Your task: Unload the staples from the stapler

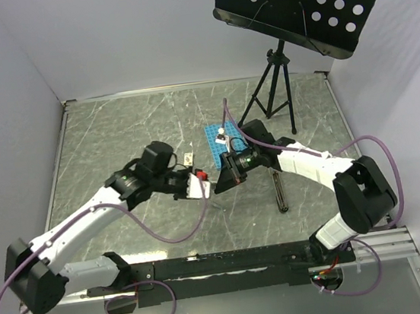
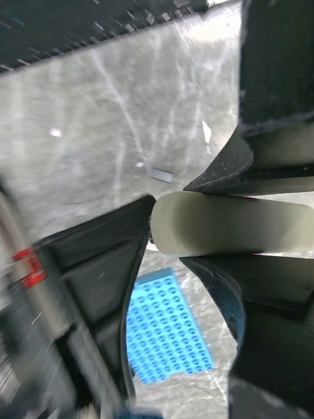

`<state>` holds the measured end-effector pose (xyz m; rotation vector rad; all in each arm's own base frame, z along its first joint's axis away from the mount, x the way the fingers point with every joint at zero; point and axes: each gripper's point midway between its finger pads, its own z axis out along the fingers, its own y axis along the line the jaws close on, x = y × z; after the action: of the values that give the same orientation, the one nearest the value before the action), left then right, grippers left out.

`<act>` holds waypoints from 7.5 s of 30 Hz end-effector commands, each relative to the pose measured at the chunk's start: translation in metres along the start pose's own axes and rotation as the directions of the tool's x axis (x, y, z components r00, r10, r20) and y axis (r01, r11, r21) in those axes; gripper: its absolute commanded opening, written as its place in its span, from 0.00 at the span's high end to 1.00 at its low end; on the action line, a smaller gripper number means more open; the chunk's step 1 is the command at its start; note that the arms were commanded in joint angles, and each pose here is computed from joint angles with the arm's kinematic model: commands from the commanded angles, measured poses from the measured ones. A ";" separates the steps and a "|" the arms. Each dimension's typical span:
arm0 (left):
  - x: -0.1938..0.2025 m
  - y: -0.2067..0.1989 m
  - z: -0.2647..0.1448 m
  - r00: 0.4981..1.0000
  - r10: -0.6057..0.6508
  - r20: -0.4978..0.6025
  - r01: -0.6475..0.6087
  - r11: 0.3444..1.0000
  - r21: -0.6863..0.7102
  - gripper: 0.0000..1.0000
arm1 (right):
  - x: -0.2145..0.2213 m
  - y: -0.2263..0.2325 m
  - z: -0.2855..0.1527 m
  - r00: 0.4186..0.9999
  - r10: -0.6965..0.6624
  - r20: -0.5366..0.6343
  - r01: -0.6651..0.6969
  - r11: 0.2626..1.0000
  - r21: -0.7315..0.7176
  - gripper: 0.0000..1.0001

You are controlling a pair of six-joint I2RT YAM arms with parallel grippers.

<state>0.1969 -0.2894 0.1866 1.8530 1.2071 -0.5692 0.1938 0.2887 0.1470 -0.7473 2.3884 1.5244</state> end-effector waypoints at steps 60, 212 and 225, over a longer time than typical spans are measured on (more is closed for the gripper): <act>-0.061 0.057 -0.097 0.526 -0.646 0.554 0.786 0.617 -0.027 0.99 | -0.081 0.100 -0.034 -0.220 -0.966 -0.134 0.682 -0.251 0.688 0.03; -0.047 0.053 -0.092 0.276 -0.706 0.652 0.878 0.462 0.129 0.36 | -0.048 0.099 0.019 0.739 -0.500 0.451 0.565 0.825 -0.011 1.00; -0.023 0.076 -0.103 0.328 -0.663 0.672 0.924 0.375 -0.082 0.03 | -0.059 -0.064 -0.059 0.839 -0.335 0.429 -0.028 0.761 0.648 1.00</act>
<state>0.2336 -0.2425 0.2802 0.4545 1.6669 -1.2993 0.2519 0.2965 0.1808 -0.5335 1.9197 1.0491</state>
